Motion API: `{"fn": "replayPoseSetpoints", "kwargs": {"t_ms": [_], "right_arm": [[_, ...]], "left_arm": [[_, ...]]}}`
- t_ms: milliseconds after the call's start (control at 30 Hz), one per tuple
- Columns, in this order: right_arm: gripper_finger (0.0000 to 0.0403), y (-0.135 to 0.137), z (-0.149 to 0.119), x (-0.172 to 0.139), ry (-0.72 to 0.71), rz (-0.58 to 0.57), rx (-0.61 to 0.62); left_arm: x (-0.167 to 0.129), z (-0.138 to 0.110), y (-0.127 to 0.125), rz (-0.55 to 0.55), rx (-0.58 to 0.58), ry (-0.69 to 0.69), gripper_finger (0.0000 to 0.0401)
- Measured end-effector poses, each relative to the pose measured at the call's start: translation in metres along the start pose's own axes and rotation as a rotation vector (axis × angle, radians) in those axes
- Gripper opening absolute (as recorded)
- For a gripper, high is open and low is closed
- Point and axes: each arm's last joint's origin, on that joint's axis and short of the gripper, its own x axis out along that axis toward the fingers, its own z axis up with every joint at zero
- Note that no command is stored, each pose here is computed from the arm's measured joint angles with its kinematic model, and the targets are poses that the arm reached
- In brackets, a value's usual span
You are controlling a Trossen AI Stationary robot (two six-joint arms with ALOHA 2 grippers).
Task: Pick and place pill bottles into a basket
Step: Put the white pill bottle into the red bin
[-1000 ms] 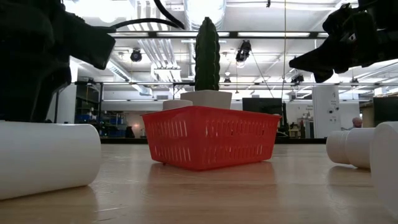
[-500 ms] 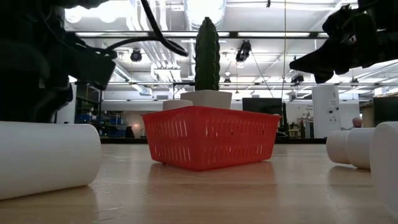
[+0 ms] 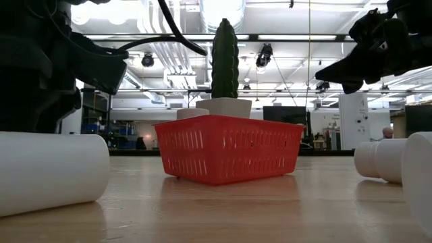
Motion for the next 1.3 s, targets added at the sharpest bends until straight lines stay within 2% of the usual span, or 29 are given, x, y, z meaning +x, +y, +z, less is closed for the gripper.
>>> {"fn": "replayPoseSetpoints", "kwargs": {"t_ms": [167, 400, 667, 967, 1167, 1300], "right_arm": [[0.0008, 0.0, 0.0, 0.0, 0.0, 0.0, 0.0], [0.0008, 0.0, 0.0, 0.0, 0.0, 0.0, 0.0], [0.0008, 0.0, 0.0, 0.0, 0.0, 0.0, 0.004], [0.0008, 0.0, 0.0, 0.0, -0.002, 0.0, 0.003], [0.0008, 0.001, 0.002, 0.0, -0.015, 0.014, 0.003], [0.0008, 0.004, 0.009, 0.0, -0.083, 0.101, -0.002]], "left_arm": [[0.001, 0.0, 0.001, 0.003, 0.016, 0.002, 0.024], [0.003, -0.001, 0.002, 0.009, 0.044, 0.009, 0.0153], [0.0, -0.001, 0.001, 0.003, 0.076, 0.01, 0.0151], [-0.043, 0.001, -0.001, -0.122, 0.136, -0.091, 0.0151], [-0.083, -0.001, 0.006, -0.2, 0.198, -0.226, 0.0151], [-0.102, -0.002, 0.013, -0.217, 0.247, -0.325, 0.0151]]}}
